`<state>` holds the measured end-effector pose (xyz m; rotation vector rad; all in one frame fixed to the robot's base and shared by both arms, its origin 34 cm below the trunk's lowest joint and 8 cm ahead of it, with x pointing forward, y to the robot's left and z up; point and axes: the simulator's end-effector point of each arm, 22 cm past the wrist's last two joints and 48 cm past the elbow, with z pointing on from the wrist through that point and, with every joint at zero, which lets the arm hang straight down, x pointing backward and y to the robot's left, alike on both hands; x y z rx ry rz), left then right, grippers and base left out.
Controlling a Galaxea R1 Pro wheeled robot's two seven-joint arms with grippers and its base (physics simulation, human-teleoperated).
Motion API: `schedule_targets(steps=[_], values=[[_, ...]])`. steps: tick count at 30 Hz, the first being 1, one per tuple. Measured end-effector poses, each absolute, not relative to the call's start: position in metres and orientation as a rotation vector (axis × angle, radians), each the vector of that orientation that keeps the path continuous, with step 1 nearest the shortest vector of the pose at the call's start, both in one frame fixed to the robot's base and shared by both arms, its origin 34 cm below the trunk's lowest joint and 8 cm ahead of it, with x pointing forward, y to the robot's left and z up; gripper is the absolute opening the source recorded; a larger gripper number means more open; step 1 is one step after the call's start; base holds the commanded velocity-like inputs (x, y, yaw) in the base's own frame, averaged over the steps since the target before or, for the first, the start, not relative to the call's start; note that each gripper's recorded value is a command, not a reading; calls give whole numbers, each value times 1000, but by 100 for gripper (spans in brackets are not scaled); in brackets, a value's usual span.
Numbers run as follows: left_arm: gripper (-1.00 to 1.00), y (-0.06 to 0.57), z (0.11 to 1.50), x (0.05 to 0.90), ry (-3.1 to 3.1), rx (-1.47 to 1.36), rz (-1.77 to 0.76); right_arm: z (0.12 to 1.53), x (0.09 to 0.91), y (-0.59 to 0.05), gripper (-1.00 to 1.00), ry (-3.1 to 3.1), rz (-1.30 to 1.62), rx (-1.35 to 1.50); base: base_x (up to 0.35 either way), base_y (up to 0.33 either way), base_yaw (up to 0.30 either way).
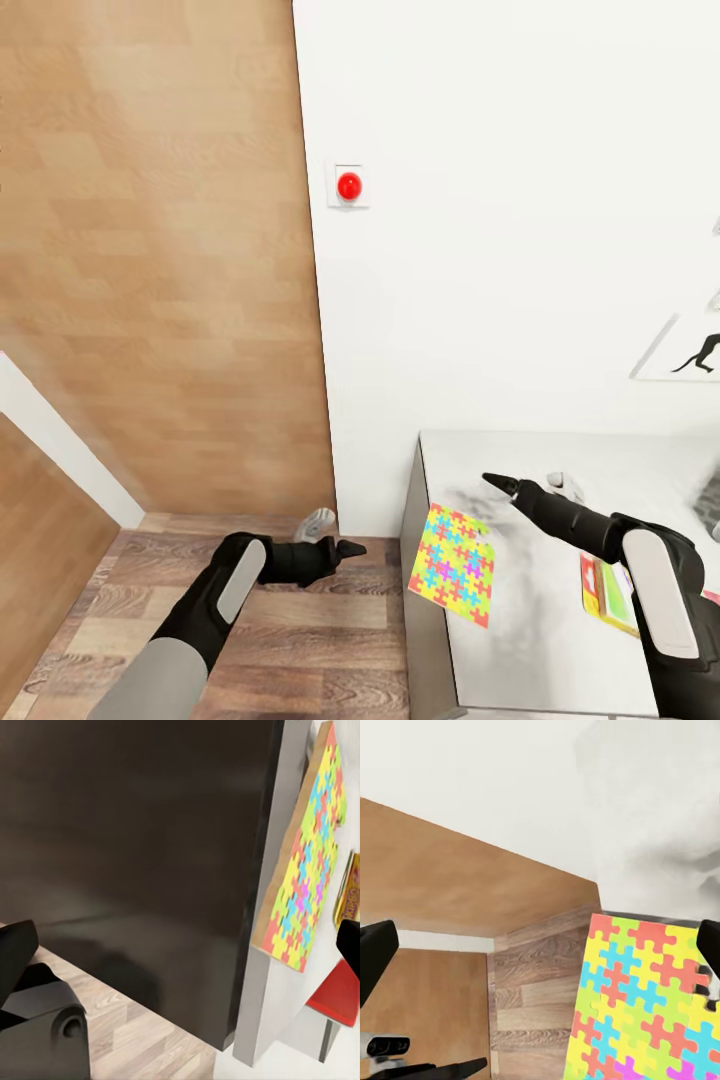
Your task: Put all the toys in the child's room - the three board games (two on the bed and one on the table), the two jigsaw puzzles on the table, and the tennis ball on the table - inside the toy box on the table in the child's room.
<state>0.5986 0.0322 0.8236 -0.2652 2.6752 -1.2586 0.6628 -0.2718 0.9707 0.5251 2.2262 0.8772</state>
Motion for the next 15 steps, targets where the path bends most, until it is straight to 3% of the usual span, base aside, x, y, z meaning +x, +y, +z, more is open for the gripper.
schedule_targets(steps=[15], values=[[100,30,833,601,2658,-254,-1262,996,664,-264,100,2156,969,481,0,0,0]])
